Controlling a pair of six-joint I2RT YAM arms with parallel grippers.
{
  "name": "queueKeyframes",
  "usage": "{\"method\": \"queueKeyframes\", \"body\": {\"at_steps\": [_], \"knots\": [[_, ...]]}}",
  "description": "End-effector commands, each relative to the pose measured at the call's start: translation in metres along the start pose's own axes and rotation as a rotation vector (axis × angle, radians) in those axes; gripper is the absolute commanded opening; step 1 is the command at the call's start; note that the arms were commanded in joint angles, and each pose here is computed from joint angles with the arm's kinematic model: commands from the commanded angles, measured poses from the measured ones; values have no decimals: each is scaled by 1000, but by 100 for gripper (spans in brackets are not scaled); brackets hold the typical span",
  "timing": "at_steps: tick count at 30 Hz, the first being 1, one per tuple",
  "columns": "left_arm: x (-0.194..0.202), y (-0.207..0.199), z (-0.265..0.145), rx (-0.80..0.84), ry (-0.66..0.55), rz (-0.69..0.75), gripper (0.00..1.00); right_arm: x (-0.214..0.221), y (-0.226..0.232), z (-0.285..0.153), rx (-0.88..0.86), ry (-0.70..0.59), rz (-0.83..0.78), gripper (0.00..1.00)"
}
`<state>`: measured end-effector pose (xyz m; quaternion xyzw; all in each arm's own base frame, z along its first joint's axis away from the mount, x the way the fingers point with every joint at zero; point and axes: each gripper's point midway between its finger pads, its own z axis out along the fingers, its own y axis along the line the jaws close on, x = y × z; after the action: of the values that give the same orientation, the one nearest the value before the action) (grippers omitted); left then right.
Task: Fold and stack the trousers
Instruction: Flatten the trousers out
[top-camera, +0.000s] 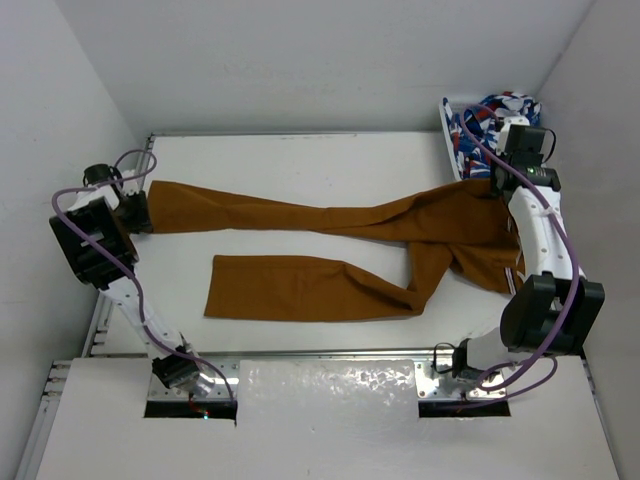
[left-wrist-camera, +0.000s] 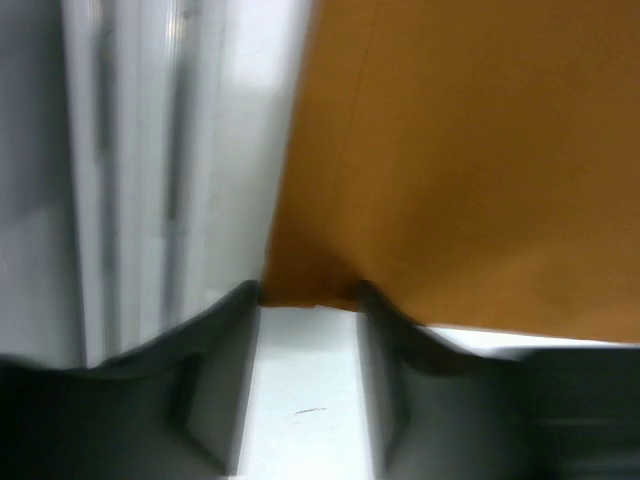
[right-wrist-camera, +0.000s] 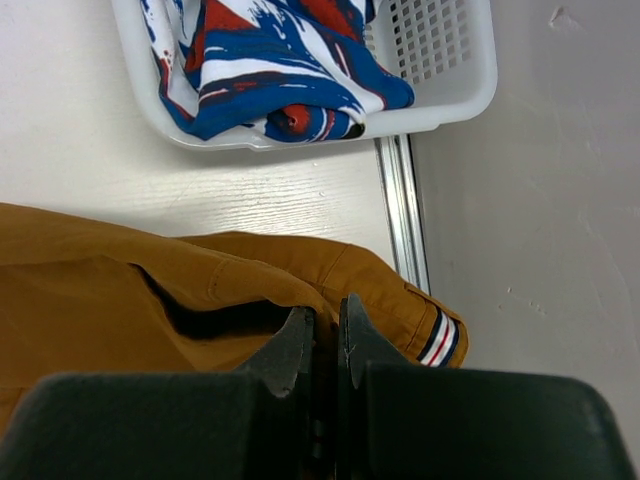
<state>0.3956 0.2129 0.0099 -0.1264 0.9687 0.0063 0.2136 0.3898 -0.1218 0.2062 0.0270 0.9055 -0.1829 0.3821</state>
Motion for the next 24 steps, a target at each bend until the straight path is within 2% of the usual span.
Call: {"method": "queueKeyframes", "body": {"at_steps": [1,2,3,5,8,10,11,13,14,18,21,24], "knots": [[14,-34,15,105,45,31,21,-17,-5,-10,15,-73,9,0],[17,-36,16,114,47,31,5,-15,-4,-10,14,-69,13,0],[14,-36,15,117,33,35,0,-16,-4,-10,14,-72,19,0],[10,-34,10,120,11,45,0,-18,-6,-11,20,-78,28,0],[-15,-5,-27,89,-104,17,0,-26,-14,-18,48,-95,41,0],[-46,16,-71,45,-221,11,0,-35,-26,-27,94,-119,56,0],[-51,36,-90,20,-258,-6,0,-41,-30,-35,110,-143,68,0],[-72,52,-138,-14,-341,3,0,-55,-39,-47,131,-197,92,0],[-74,66,-155,-41,-365,7,0,-62,-44,-58,139,-235,102,0],[-86,79,-215,-106,-423,56,0,-97,-57,-91,152,-369,134,0],[-105,98,-260,-208,-481,73,0,-118,-72,-113,193,-426,136,0],[-111,109,-277,-254,-489,73,0,-121,-82,-120,227,-436,141,0]]}}
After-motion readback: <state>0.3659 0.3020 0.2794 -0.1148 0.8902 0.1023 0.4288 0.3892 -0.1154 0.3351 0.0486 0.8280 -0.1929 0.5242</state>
